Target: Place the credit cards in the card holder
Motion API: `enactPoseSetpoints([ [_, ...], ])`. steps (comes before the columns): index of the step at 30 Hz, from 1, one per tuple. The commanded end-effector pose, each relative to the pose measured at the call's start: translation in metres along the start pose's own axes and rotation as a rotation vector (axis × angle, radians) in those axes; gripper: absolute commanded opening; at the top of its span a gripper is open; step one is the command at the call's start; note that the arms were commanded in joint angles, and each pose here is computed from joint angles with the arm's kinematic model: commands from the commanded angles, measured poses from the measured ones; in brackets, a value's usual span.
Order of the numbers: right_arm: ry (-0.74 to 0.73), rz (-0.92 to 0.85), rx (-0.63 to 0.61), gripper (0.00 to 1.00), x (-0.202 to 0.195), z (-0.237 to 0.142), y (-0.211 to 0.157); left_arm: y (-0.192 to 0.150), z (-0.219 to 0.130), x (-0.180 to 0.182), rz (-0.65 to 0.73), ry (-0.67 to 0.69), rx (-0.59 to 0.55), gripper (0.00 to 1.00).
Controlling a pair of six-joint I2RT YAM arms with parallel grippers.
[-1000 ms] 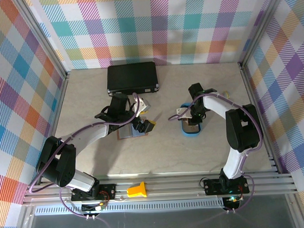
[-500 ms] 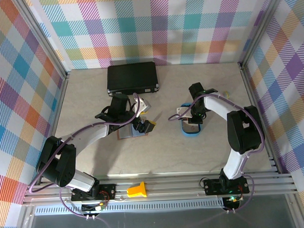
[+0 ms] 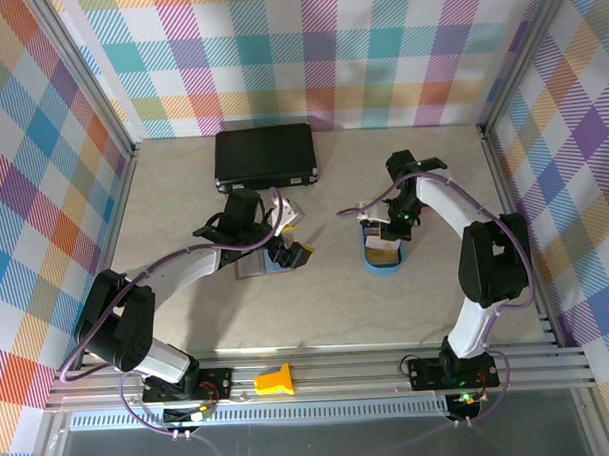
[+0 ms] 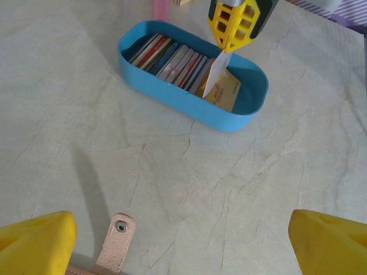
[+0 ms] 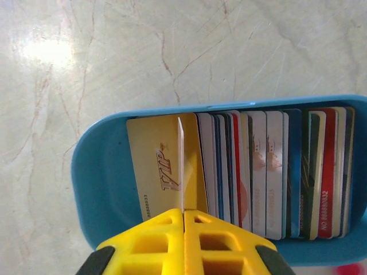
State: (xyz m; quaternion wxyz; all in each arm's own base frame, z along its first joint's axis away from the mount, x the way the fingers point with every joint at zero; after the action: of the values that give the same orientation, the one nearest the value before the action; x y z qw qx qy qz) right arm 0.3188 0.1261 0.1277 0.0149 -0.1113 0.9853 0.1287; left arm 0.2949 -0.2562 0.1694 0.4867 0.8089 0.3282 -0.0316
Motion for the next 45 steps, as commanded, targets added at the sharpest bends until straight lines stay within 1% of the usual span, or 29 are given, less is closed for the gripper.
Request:
enactPoseSetpoints([
  [1,0.016,0.045,-0.052,0.0,0.007,-0.017,0.009,-0.003,0.005,-0.006,0.021,-0.029,0.021,0.95],
  [8,0.007,0.129,-0.036,0.0,0.003,-0.024,0.006,-0.004,0.006,-0.005,0.018,-0.026,0.023,0.95],
  [11,-0.044,0.232,-0.081,0.0,-0.007,-0.039,0.01,-0.004,0.007,-0.003,0.013,-0.014,0.021,0.95],
  [13,-0.087,0.318,-0.163,0.0,-0.016,-0.055,0.018,-0.001,0.006,-0.001,0.001,0.004,0.006,0.96],
  [15,-0.132,0.396,-0.245,0.0,-0.024,-0.071,0.025,0.006,0.004,0.005,-0.036,0.057,-0.021,0.99],
  [18,-0.182,0.515,-0.424,0.0,-0.033,-0.097,0.038,0.016,0.0,0.011,-0.077,0.115,-0.049,1.0],
  [22,-0.231,0.663,-0.677,0.0,-0.039,-0.14,0.05,0.033,-0.008,0.008,-0.124,0.121,-0.105,1.0],
  [24,-0.237,0.765,-0.79,0.0,-0.042,-0.157,0.05,0.044,-0.014,0.006,-0.163,0.132,-0.138,1.0],
  [26,-0.213,0.864,-0.904,0.0,-0.045,-0.171,0.049,0.057,-0.021,0.004,-0.21,0.138,-0.181,1.0],
  [28,-0.162,0.943,-0.997,0.0,-0.046,-0.178,0.051,0.072,-0.03,0.001,-0.275,0.135,-0.24,1.0],
  [32,-0.018,1.059,-1.124,0.0,-0.048,-0.174,0.057,0.1,-0.049,-0.003,-0.445,0.122,-0.392,1.0],
  [34,0.057,1.116,-1.163,0.0,-0.049,-0.166,0.057,0.108,-0.056,-0.003,-0.578,0.102,-0.454,1.0],
  [37,0.146,1.199,-1.206,0.0,-0.048,-0.151,0.056,0.113,-0.054,-0.005,-0.735,0.049,-0.45,0.94],
  [40,0.249,1.288,-1.193,0.0,-0.046,-0.135,0.06,0.117,-0.049,-0.008,-0.872,-0.008,-0.418,0.92],
  [43,0.289,1.313,-1.184,0.0,-0.044,-0.123,0.07,0.121,-0.042,-0.009,-0.987,-0.075,-0.394,0.91],
  [45,0.329,1.322,-1.183,0.0,-0.045,-0.116,0.077,0.126,-0.036,-0.008,-1.051,-0.142,-0.37,0.87],
])
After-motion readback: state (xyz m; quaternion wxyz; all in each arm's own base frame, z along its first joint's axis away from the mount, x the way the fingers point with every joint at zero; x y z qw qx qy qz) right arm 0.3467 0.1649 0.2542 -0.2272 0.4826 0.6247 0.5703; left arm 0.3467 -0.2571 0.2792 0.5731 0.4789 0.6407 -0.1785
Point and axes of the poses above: each hand's point on the last joint's axis, 136 mm out from that joint toward the fingers, its own z axis out along the fingers, its own x axis along the line the jaws close on, y = z × x, the point moved 3 cm from there along -z, back along the fingers, and after that the axes turned 15 degrees about -z, right-handed, at the moved point
